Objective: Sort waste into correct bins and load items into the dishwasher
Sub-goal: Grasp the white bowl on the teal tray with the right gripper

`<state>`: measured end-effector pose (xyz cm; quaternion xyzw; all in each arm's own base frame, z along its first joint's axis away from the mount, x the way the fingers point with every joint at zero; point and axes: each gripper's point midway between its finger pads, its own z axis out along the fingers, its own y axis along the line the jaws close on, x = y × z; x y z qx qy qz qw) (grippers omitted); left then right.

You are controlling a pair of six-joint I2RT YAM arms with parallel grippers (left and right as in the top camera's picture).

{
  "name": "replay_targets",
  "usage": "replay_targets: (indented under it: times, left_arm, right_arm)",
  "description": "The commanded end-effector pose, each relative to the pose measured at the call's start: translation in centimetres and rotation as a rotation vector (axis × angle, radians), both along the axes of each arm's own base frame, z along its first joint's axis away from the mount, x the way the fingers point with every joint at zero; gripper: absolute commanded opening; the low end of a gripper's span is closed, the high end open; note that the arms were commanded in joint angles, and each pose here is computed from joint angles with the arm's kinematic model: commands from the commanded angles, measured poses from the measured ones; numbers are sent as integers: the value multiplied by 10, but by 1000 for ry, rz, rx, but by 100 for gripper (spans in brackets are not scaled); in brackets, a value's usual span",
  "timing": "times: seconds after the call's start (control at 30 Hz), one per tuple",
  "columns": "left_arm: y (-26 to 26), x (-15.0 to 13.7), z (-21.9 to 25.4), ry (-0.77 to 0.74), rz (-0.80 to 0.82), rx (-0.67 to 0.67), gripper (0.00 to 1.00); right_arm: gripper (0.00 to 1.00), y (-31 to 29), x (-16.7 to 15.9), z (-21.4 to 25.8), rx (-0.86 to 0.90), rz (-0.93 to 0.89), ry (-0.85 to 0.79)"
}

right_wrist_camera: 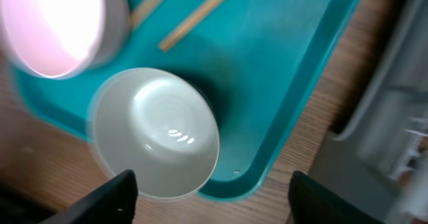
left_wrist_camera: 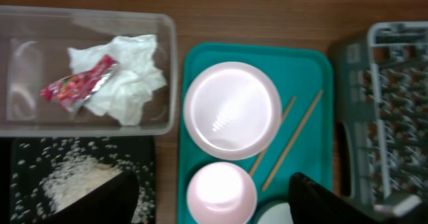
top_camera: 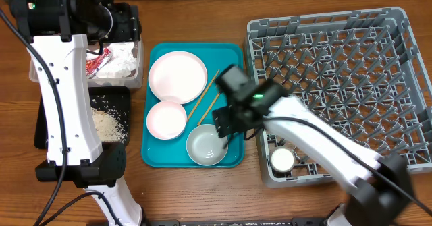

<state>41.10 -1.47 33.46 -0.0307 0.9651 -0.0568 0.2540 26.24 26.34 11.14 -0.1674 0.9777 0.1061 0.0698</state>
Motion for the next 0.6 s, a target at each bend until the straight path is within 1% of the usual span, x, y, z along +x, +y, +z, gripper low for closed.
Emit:
replay_targets:
  times: [0.0, 0.03, 0.07, 0.13, 0.27, 0.3, 0.33, 0.37, 0.4, 0.47, 0.57]
  left_arm:
    - [32, -1, 7, -22, 135, 114, 100]
    - [32, -1, 7, -22, 136, 118, 100]
    - [32, -1, 7, -22, 136, 118, 100]
    - [32, -1, 7, -22, 136, 118, 100]
    - [32, -1, 7, -21, 136, 118, 100]
    - [32, -1, 7, -21, 136, 118, 100]
    - [32, -1, 7, -22, 136, 118, 100]
    - [32, -1, 7, -22, 136, 118, 100]
    - [32, -1, 7, -21, 136, 118, 100]
    - [32, -1, 7, -22, 136, 118, 100]
    - [32, -1, 7, -22, 136, 118, 100]
  right_arm:
    - [64, -1, 6, -38, -95, 50, 31]
    - [60, -1, 5, -49, -112, 54, 50]
    - [51, -1, 6, -61, -128, 56, 67]
    - [41, 0, 6, -70, -137, 59, 81]
    - [40, 2, 6, -79, -141, 93, 91]
    - [38, 1, 5, -81, -145, 111, 91]
    - [30, 1, 5, -82, -147, 116, 93]
    - [7, 1, 5, -82, -147, 116, 93]
    - [4, 1, 5, -81, -145, 115, 90]
    - [4, 2, 6, -74, -136, 111, 79]
    - [4, 2, 22, -26, -126, 89, -19]
